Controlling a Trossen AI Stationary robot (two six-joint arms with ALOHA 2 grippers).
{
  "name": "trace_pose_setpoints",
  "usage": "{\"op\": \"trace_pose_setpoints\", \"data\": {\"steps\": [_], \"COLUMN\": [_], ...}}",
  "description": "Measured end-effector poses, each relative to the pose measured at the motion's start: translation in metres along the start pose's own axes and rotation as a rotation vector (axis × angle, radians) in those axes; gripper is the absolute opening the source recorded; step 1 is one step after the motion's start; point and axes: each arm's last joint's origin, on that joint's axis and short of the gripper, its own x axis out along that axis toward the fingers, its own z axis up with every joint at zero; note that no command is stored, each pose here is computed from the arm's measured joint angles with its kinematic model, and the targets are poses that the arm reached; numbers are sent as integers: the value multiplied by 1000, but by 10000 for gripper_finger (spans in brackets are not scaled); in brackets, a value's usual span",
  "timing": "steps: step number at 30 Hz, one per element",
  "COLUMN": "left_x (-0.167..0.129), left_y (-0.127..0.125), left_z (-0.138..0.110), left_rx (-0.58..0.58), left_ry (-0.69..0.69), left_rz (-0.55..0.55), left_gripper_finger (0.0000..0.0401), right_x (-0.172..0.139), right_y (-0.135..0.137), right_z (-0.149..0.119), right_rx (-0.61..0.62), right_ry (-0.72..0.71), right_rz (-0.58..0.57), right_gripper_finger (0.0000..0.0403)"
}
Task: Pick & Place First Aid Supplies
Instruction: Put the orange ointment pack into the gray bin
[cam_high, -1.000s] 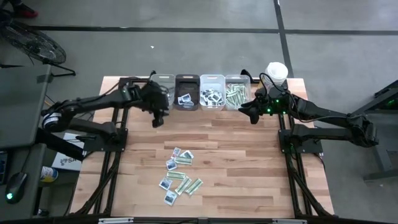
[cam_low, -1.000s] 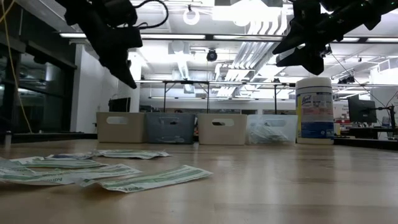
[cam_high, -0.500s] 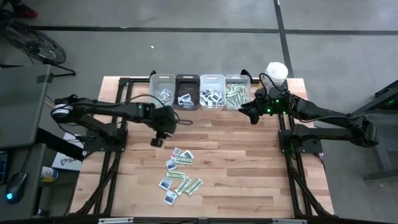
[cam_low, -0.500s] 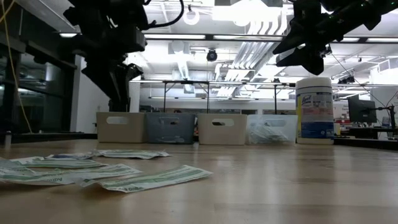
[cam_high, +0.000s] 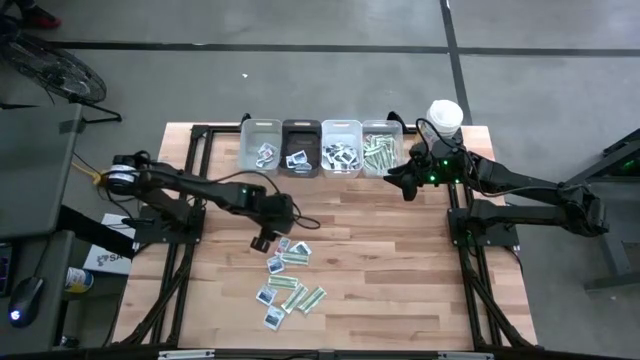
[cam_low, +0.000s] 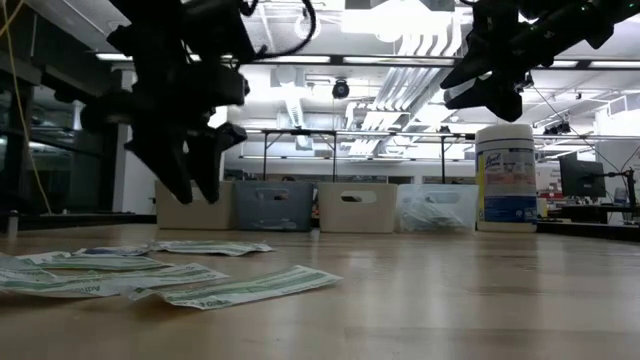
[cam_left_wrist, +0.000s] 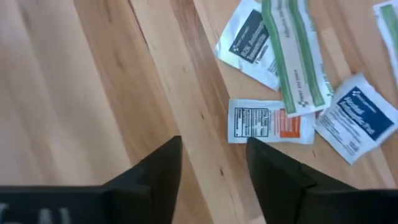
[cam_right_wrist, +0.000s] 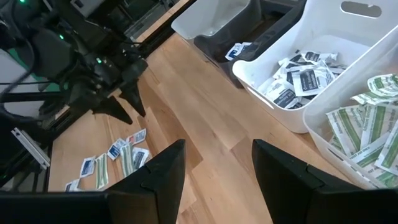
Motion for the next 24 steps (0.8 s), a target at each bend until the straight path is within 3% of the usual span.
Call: {"op": "trace_pose_setpoints", "data": {"steps": [5, 24], "left_x": [12, 51], "left_y": [0, -1], "left_z": [4, -4], "left_rx": [-7, -87], "left_ry": [-12, 102], "left_rz": [-10, -57], "left_gripper_finger": [203, 205], "right_x": [0, 0], "right_y": [0, 0], "right_z": [0, -1], "right_rx": [1, 5], "right_ry": [2, 6], "right_rz": [-1, -3], "right_gripper_finger": [178, 178]}}
